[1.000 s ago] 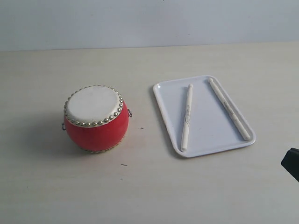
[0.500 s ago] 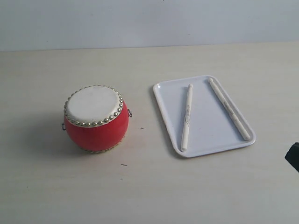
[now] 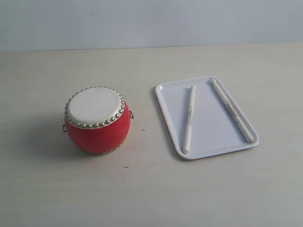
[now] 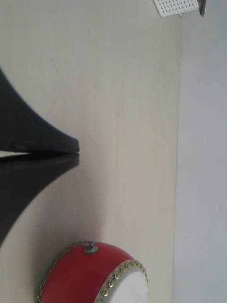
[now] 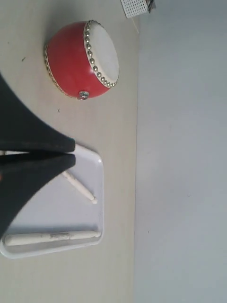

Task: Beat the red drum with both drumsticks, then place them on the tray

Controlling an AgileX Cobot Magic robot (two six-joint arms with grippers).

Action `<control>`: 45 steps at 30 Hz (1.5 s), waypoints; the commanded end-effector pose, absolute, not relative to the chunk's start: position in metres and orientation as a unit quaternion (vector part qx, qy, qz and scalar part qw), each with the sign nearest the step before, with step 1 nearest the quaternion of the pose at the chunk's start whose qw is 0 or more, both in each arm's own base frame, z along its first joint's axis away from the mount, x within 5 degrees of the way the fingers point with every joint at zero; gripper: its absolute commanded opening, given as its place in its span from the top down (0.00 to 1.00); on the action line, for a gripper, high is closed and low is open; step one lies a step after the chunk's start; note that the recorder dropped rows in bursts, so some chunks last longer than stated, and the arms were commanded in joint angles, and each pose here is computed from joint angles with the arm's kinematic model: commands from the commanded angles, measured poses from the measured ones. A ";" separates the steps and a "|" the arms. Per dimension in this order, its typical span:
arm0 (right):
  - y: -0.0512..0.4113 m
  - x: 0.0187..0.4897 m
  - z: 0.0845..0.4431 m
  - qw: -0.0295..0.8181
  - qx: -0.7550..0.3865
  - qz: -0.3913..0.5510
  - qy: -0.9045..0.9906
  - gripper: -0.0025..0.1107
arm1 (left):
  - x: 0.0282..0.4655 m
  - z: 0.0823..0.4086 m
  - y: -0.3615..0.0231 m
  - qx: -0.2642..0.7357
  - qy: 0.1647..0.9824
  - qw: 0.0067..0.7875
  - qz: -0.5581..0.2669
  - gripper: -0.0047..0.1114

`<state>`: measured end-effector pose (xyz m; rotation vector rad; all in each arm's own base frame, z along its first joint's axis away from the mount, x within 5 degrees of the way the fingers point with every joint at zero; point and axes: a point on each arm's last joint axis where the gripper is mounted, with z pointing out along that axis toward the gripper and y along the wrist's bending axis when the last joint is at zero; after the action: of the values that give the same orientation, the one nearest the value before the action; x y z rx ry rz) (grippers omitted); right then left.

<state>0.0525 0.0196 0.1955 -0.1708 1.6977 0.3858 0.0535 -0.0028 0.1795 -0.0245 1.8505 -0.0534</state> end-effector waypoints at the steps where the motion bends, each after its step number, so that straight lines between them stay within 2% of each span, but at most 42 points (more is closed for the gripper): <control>1: 0.019 0.052 0.190 0.630 -0.100 0.142 0.757 0.98 | 0.053 0.181 -0.003 -0.012 0.794 0.607 -0.024 0.96; 19: 0.021 0.051 0.189 0.622 -0.105 0.155 0.760 0.98 | 0.053 0.181 -0.003 -0.012 0.794 0.607 -0.024 0.96; 32: 0.007 0.055 0.189 0.638 -0.008 0.066 0.767 0.98 | 0.053 0.181 -0.003 -0.012 0.794 0.607 -0.024 0.96; 45: 0.005 0.055 0.189 0.639 0.005 0.057 0.767 0.98 | 0.053 0.181 -0.003 -0.012 0.794 0.607 -0.024 0.96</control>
<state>0.0550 0.0057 0.1902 0.0147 1.7530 0.1443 0.0535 -0.0028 0.1795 -0.0245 1.8505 -0.0534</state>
